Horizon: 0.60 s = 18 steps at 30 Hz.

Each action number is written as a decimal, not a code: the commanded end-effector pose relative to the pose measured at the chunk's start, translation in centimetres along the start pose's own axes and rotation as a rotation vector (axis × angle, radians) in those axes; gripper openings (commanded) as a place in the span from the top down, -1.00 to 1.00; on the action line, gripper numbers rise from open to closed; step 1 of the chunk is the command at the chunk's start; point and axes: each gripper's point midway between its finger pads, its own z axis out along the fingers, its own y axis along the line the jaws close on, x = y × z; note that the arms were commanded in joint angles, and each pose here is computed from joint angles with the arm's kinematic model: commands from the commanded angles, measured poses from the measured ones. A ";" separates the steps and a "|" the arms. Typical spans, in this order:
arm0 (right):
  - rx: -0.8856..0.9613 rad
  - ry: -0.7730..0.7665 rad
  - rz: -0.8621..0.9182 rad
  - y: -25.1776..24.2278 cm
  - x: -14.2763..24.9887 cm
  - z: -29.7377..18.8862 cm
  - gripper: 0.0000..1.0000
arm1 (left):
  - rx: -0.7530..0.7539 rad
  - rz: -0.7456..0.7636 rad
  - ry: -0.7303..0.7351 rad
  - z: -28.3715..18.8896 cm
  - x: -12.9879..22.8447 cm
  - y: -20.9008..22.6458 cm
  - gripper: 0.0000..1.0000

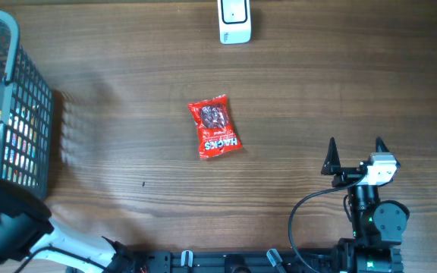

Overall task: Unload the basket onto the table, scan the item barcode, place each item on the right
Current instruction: 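Place the red snack bag on the table center, open left gripper, then reach the left gripper back into the basket for a small orange box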

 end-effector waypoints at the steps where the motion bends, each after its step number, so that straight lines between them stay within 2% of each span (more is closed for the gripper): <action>1: 0.009 -0.007 -0.014 -0.2 -0.1 0.0 -1.00 | -0.040 0.176 0.092 3.0 1.3 0.3 -1.00; 6: 0.009 -0.007 -0.014 -0.2 -0.1 0.0 -0.99 | -0.082 0.184 0.143 7.1 3.4 1.0 -1.00; 12: 0.010 -0.007 -0.014 -0.2 -0.1 0.0 -1.00 | -0.117 0.130 0.105 8.3 2.1 3.0 -1.00; 16: 0.009 -0.007 -0.014 -0.2 -0.1 0.0 -0.99 | 0.012 0.093 0.151 9.7 2.2 2.5 -1.00; 18: 0.009 -0.007 -0.014 -0.2 -0.1 0.0 -0.99 | 0.056 0.188 0.169 10.8 2.6 1.7 -1.00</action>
